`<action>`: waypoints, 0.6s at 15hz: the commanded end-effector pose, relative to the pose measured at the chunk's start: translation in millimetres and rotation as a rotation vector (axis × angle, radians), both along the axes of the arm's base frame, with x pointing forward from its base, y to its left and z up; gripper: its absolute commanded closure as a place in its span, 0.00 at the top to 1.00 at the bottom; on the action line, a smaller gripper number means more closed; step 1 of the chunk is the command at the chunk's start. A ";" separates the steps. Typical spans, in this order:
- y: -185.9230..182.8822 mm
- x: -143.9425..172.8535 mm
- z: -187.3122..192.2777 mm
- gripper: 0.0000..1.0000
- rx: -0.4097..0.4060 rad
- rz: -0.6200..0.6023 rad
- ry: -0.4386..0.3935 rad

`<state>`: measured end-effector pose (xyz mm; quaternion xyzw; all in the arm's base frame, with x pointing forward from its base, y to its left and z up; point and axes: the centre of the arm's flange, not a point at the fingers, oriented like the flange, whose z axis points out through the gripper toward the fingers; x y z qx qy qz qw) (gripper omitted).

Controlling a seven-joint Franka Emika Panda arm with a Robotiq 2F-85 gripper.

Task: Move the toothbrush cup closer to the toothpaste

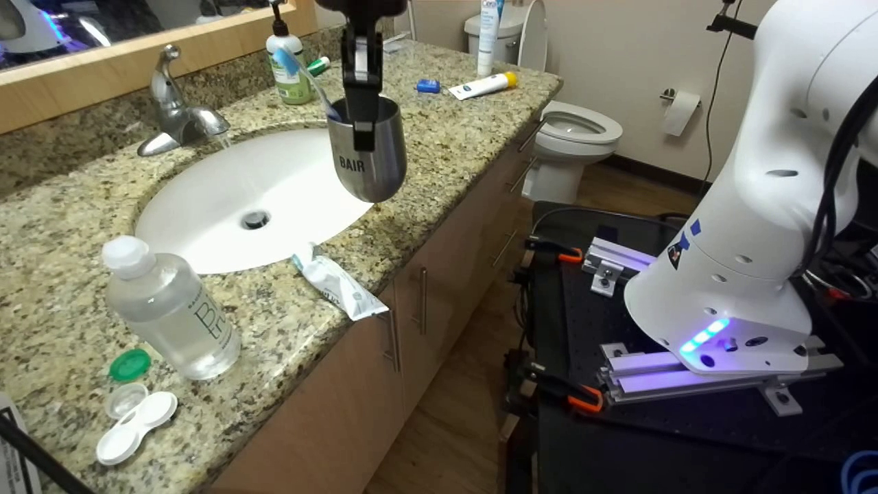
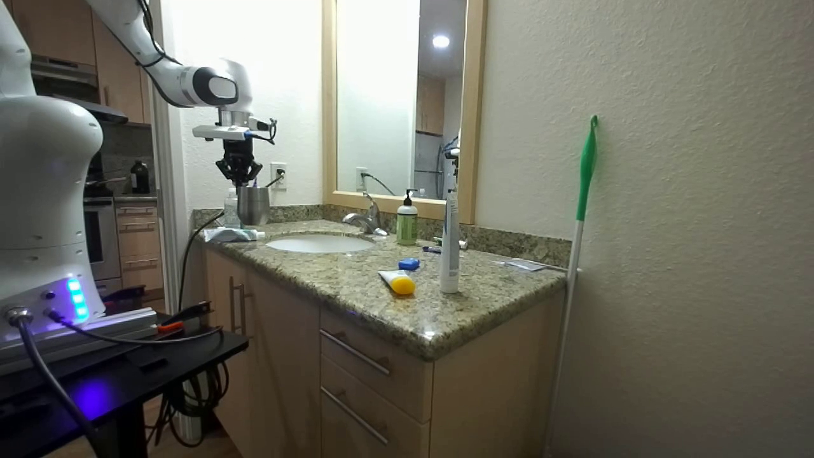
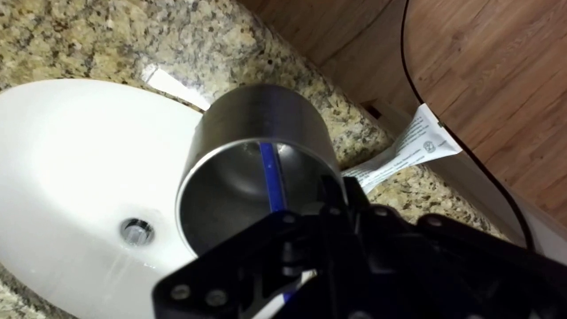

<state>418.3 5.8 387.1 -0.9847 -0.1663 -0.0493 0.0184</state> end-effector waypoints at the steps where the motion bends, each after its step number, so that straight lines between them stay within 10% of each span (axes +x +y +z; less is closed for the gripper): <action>1: 9.1 -5.6 -33.2 0.01 -0.053 0.041 -0.057; 9: -3.4 -27.3 -55.5 0.01 -0.053 0.122 -0.139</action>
